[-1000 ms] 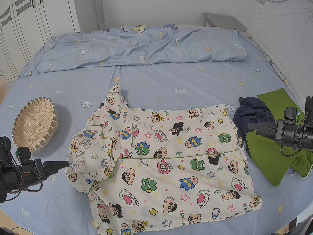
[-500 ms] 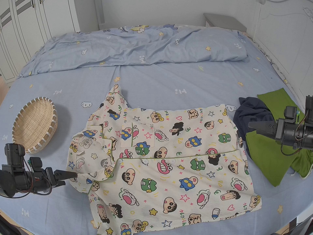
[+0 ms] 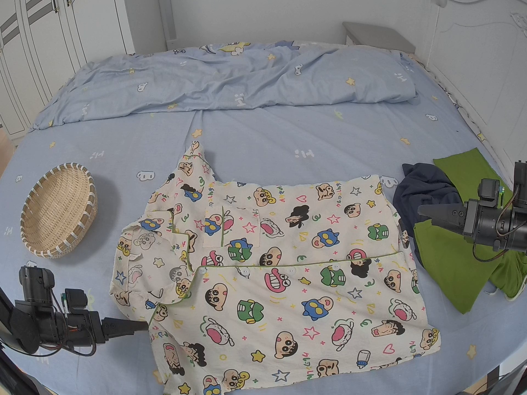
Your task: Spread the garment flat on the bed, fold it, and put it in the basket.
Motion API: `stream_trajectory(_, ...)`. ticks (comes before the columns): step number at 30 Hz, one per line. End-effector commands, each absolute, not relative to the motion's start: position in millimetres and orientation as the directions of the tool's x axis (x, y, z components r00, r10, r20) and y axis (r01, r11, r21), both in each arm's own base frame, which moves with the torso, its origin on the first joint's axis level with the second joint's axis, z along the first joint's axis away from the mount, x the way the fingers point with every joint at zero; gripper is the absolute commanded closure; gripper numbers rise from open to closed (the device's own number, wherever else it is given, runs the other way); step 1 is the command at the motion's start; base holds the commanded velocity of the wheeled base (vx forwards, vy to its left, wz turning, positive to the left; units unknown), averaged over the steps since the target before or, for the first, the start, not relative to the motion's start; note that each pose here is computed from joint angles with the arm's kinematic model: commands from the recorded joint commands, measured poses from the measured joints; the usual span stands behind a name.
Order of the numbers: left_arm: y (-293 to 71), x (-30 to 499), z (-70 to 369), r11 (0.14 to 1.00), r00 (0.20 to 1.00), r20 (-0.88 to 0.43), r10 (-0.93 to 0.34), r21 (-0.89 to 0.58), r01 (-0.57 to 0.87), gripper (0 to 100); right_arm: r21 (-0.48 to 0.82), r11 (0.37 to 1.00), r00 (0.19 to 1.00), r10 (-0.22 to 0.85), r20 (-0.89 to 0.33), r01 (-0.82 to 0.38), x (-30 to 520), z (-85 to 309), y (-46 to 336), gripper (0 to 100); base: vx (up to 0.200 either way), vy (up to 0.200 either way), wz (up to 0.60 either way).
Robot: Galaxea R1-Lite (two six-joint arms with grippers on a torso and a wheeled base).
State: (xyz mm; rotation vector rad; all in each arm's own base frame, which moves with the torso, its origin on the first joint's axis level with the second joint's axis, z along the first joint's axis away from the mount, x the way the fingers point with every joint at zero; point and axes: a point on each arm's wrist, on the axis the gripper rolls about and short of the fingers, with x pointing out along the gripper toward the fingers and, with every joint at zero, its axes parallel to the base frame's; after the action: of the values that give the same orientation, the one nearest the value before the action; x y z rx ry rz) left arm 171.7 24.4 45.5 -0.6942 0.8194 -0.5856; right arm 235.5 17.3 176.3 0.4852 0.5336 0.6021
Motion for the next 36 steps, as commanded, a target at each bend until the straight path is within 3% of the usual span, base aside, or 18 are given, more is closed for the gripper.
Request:
stream_trajectory(1,17,158,36,0.603,0.484,-0.446,-0.753,-0.763,0.234,0,0.569,0.722,0.698,0.637,-0.326,-0.393,236,175,17,0,0.000,0.000,0.00)
stream_trajectory(5,4,152,19,0.579,0.367,-0.465,-0.805,-0.750,0.320,0,0.573,0.722,0.694,0.638,-0.333,-0.389,238,173,17,0,0.000,0.000,0.00)
stream_trajectory(7,0,152,16,0.573,0.346,-0.467,-0.814,-0.747,0.338,0,0.574,0.721,0.694,0.638,-0.333,-0.388,238,173,17,0,0.000,0.000,0.00)
stream_trajectory(19,-7,151,15,0.565,0.307,-0.479,-0.822,-0.749,0.344,0,0.576,0.721,0.693,0.638,-0.335,-0.385,238,172,18,0,0.000,0.000,0.00)
stream_trajectory(27,-8,151,15,0.707,0.352,-0.614,-0.706,-0.636,0.310,0,0.576,0.720,0.692,0.639,-0.335,-0.386,238,172,18,0,0.000,0.000,0.00)
stream_trajectory(33,-23,151,14,0.673,0.285,-0.611,-0.739,-0.651,0.351,0,0.575,0.719,0.691,0.641,-0.334,-0.390,238,172,19,0,0.000,0.000,0.00)
stream_trajectory(36,-24,153,16,0.669,0.296,-0.601,-0.743,-0.641,0.376,0,0.575,0.720,0.692,0.640,-0.334,-0.388,238,172,18,0,0.000,0.000,0.00)
